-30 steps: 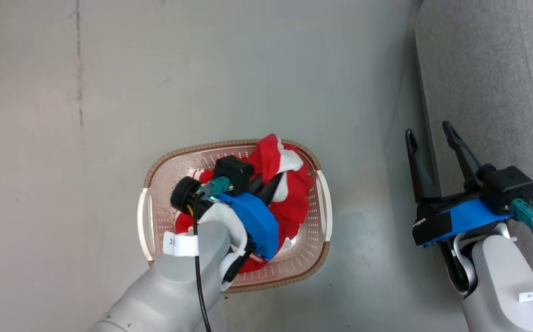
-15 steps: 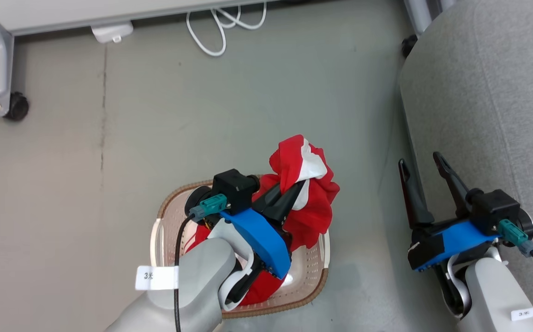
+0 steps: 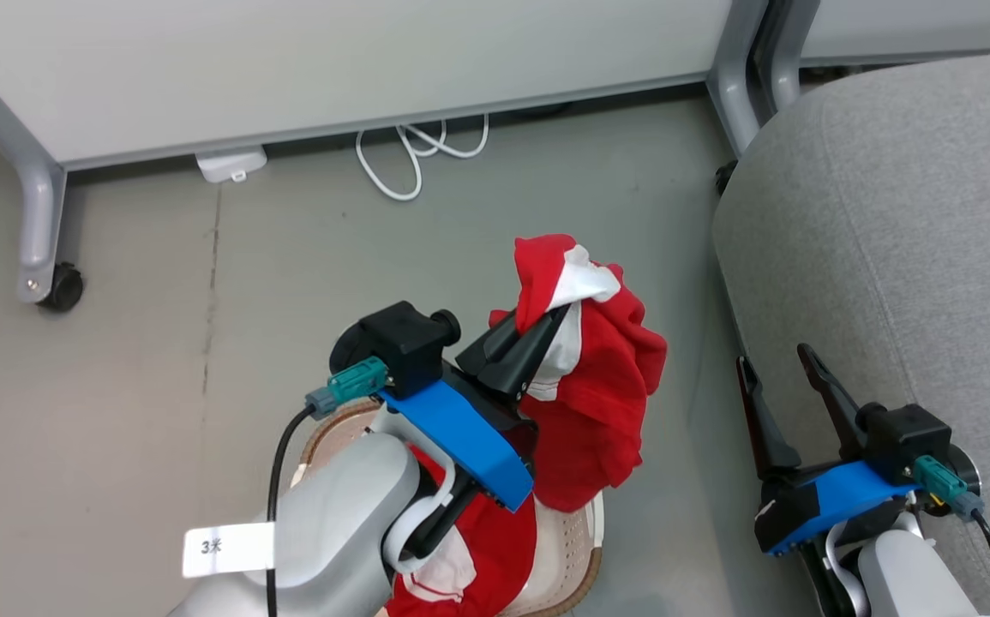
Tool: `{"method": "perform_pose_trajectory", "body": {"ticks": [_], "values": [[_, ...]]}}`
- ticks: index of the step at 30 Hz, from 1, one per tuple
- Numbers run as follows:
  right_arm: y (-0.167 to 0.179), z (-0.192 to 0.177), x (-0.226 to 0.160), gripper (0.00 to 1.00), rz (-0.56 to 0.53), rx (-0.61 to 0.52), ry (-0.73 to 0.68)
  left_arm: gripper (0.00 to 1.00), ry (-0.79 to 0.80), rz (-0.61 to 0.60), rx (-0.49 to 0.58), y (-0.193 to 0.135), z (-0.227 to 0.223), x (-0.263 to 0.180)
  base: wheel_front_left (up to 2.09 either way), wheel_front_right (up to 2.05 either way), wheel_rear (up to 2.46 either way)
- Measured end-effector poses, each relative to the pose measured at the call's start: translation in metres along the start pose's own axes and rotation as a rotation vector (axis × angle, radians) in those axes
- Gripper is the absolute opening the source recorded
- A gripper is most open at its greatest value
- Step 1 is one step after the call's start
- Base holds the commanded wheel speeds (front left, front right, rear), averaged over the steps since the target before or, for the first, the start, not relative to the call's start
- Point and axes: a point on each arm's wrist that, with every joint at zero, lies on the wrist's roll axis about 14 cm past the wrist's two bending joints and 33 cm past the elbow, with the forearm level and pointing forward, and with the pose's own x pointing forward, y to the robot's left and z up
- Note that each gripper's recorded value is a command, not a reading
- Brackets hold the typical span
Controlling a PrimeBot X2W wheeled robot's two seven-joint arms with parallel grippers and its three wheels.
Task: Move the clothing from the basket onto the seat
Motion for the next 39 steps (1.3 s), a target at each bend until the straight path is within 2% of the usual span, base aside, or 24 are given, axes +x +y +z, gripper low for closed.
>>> {"method": "perform_pose_trajectory", "body": {"ticks": [18, 29, 33, 39], "values": [[0.000, 0.013, -0.033, 1.00, -0.028, 0.018, -0.037, 0.00, -0.125, -0.085, 0.172, -0.039, 0.062, -0.008, 0.00, 0.00, 0.00], [0.004, 0.025, -0.039, 1.00, -0.025, 0.018, -0.075, 0.00, -0.148, -0.107, 0.213, -0.049, 0.075, -0.010, 0.00, 0.00, 0.00], [0.015, 0.034, -0.037, 1.00, 0.009, 0.002, -0.104, 0.00, -0.145, -0.109, 0.224, -0.049, 0.075, -0.011, 0.00, 0.00, 0.00], [0.044, 0.051, -0.035, 1.00, 0.119, -0.050, -0.154, 0.00, -0.141, -0.106, 0.229, -0.048, 0.074, -0.010, 0.00, 0.00, 0.00]]}}
